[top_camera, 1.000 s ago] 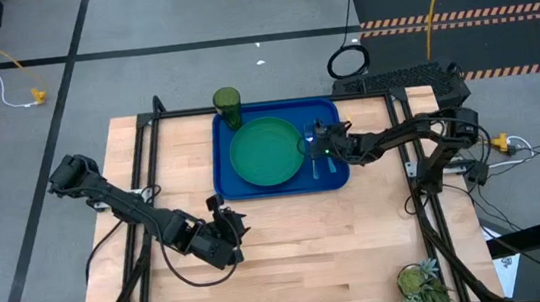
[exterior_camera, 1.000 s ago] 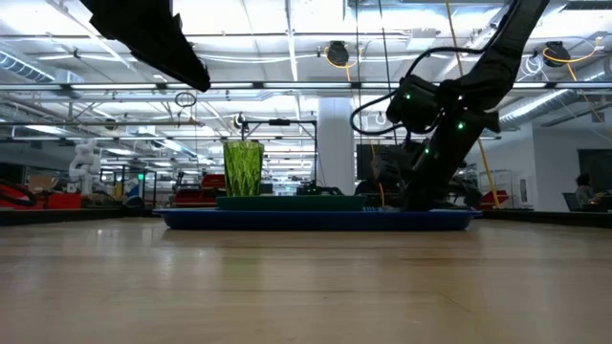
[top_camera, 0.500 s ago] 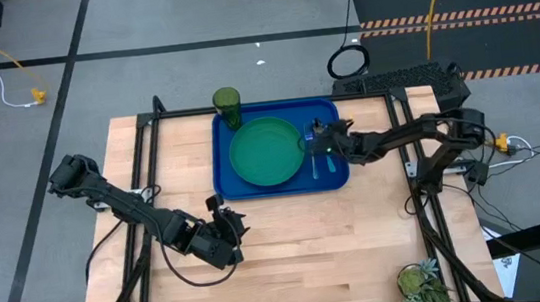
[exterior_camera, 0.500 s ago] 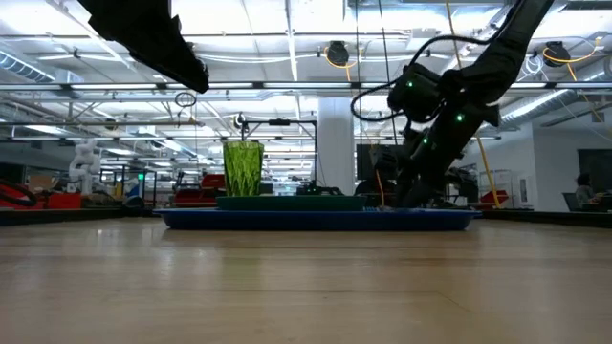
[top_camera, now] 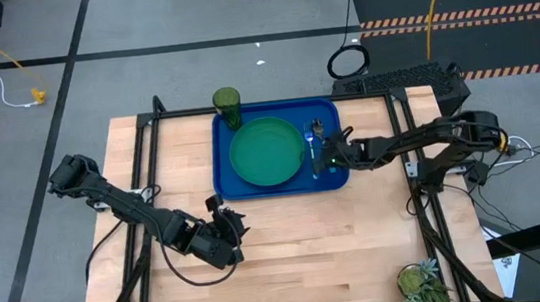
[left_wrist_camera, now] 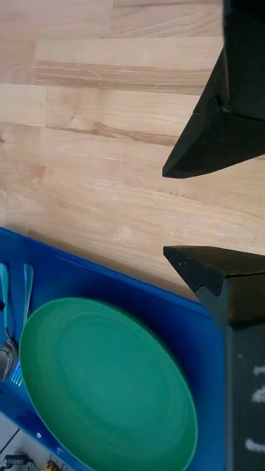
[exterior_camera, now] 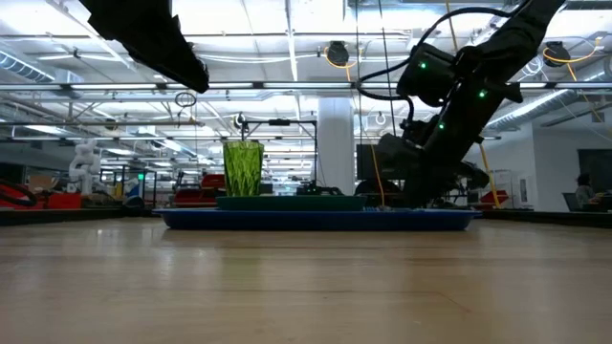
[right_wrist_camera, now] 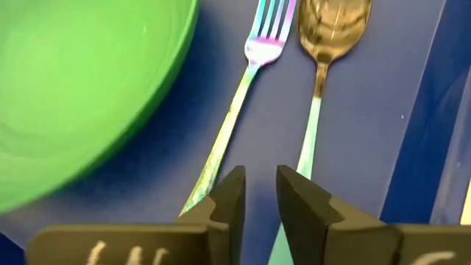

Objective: Pick and place plate/cup/fork/spoon on tray
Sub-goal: Put the blue spoon to the right of the blue fork on the blue serving tray

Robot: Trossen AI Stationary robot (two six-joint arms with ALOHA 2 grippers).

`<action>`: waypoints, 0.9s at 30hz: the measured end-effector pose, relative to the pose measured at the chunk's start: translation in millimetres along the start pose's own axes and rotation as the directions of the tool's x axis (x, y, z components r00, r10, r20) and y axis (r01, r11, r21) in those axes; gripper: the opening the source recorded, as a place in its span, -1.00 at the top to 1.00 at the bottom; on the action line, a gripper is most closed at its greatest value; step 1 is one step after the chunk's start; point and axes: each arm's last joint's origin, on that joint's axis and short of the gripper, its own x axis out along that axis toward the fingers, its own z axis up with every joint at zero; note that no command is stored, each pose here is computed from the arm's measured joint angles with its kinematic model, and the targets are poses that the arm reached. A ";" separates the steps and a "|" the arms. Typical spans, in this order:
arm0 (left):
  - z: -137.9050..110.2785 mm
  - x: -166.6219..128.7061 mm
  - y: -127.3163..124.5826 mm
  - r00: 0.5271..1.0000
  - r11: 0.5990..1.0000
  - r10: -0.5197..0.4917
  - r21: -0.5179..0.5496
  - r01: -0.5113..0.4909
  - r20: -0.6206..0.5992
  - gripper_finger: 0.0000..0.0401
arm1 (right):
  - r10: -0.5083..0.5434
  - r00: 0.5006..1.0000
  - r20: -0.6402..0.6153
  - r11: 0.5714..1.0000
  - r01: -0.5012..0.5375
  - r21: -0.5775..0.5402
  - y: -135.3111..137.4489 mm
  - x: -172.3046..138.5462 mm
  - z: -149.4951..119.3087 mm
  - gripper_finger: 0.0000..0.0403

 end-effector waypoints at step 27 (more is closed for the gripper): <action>1.8 1.8 2.1 1.000 1.000 0.007 -0.015 -0.007 0.004 0.19 | -0.089 0.992 -0.088 0.996 0.089 -0.009 3.3 -1.2 -30.2 1.00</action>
